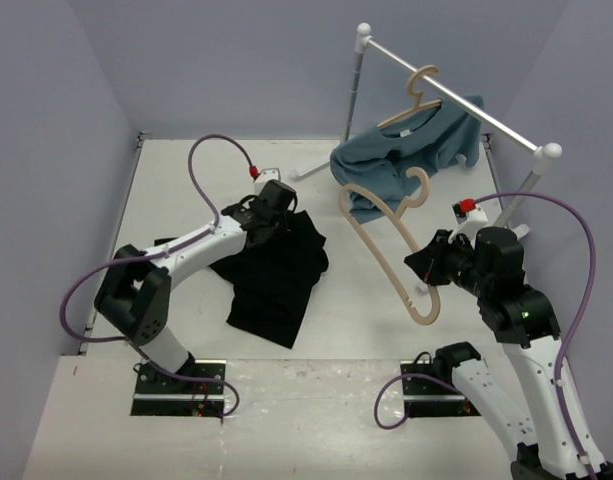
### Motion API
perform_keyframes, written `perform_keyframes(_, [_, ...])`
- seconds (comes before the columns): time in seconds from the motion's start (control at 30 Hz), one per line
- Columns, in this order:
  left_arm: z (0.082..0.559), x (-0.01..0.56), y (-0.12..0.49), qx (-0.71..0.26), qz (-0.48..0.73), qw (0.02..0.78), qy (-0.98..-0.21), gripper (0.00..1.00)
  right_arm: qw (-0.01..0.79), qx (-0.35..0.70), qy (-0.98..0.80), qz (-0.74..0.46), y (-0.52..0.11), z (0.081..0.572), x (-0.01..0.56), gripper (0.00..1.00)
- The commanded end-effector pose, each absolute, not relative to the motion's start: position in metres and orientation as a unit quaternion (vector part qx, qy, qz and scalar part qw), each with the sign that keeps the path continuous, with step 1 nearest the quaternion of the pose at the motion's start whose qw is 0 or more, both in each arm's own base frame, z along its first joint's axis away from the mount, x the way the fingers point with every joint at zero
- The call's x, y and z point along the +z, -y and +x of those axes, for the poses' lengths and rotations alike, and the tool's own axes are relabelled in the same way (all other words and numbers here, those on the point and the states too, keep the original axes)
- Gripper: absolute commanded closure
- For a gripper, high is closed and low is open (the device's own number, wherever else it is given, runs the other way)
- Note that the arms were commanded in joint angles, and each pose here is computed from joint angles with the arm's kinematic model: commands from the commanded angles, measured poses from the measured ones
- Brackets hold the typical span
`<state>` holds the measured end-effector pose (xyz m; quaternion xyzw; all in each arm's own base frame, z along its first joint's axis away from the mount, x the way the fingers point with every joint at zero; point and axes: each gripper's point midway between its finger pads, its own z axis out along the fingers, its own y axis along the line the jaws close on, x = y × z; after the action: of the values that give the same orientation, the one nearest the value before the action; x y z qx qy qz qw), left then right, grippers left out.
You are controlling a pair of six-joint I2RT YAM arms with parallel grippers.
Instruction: Place the t-shirt on the hanger
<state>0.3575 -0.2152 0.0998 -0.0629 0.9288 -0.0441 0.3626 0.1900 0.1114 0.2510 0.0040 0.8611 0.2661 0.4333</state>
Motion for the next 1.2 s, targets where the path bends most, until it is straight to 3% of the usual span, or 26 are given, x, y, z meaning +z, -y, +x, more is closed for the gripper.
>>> perform_keyframes(0.0, [0.342,0.133,0.198,-0.06,-0.073,0.403,-0.91,1.0,0.446,0.283,-0.849,-0.017,-0.119,0.192,0.259,1.0])
perform_keyframes(0.1, [0.323,0.15,0.187,-0.085,-0.075,0.421,-0.9,1.0,0.445,0.294,-0.845,-0.023,-0.122,0.187,0.261,1.0])
perform_keyframes(0.3, [0.251,0.124,0.153,-0.133,-0.062,0.416,-0.898,1.0,0.432,0.34,-0.834,-0.056,-0.136,0.17,0.265,1.0])
perform_keyframes(0.47, [0.219,0.122,0.134,-0.159,-0.07,0.425,-0.888,1.0,0.398,0.424,-0.801,-0.143,-0.164,0.137,0.271,1.0])
perform_keyframes(0.6, [0.224,0.119,0.133,-0.142,-0.076,0.415,-0.895,1.0,0.396,0.415,-0.79,-0.215,-0.17,0.12,0.266,1.0])
perform_keyframes(0.9, [0.244,0.134,0.15,-0.148,-0.085,0.415,-0.894,1.0,0.439,0.345,-0.752,-0.35,-0.171,0.136,0.297,1.0])
perform_keyframes(1.1, [0.242,0.131,0.147,-0.153,-0.112,0.41,-0.892,1.0,0.429,0.278,-0.781,-0.358,-0.165,0.16,0.285,1.0])
perform_keyframes(1.13, [0.24,0.127,0.147,-0.156,-0.124,0.406,-0.892,1.0,0.425,0.265,-0.789,-0.357,-0.164,0.163,0.28,1.0])
perform_keyframes(1.17, [0.236,0.122,0.146,-0.164,-0.144,0.401,-0.89,0.92,0.421,0.253,-0.797,-0.351,-0.16,0.165,0.275,1.0])
